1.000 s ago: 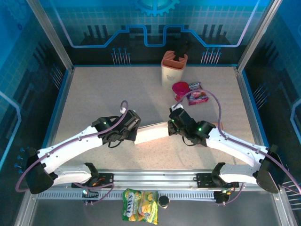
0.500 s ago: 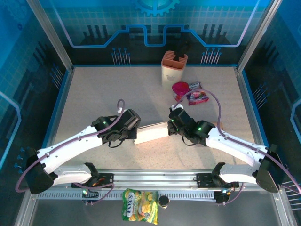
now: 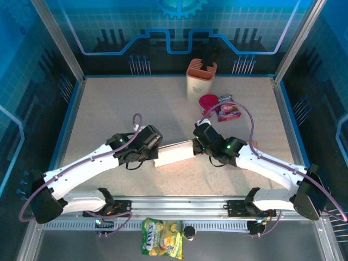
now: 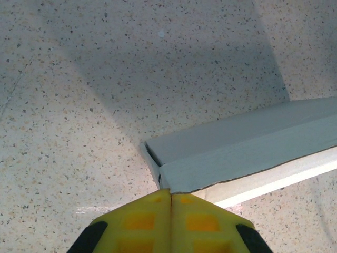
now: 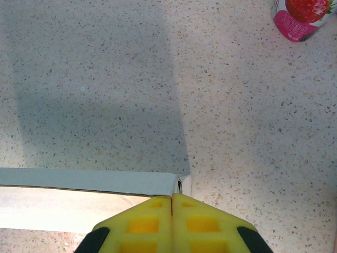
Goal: Fold the paper box
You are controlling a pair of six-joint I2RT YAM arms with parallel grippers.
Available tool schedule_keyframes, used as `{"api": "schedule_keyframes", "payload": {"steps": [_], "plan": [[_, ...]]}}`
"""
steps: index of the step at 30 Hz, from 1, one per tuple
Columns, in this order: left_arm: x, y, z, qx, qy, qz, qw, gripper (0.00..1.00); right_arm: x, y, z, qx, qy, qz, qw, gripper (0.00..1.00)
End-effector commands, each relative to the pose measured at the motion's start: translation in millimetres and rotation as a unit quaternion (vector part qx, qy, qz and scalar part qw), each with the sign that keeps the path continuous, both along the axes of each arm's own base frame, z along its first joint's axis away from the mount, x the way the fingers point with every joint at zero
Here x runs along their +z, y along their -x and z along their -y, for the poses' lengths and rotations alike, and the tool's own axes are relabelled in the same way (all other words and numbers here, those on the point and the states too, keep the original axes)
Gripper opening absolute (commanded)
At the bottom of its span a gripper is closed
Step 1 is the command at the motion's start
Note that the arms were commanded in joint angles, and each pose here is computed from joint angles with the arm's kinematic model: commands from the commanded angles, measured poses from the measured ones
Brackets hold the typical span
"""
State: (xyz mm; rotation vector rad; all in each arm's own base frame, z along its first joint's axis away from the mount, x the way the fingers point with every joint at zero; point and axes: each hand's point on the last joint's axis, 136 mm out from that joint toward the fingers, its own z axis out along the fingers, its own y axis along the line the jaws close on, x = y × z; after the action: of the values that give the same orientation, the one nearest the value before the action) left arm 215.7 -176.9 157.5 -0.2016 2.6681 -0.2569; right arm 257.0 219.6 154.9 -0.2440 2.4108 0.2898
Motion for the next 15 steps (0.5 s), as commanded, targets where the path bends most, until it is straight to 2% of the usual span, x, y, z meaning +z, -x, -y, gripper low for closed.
{"api": "schedule_keyframes", "payload": {"steps": [1,15], "plan": [[8,-5,8,0.008,0.026,0.002,1.0,0.0,2,6,-9,0.01,-0.006,-0.012,1.0,0.0],[-3,-5,5,0.014,0.06,0.038,0.997,0.0,1,5,-11,0.016,-0.006,-0.01,1.0,0.0]]}}
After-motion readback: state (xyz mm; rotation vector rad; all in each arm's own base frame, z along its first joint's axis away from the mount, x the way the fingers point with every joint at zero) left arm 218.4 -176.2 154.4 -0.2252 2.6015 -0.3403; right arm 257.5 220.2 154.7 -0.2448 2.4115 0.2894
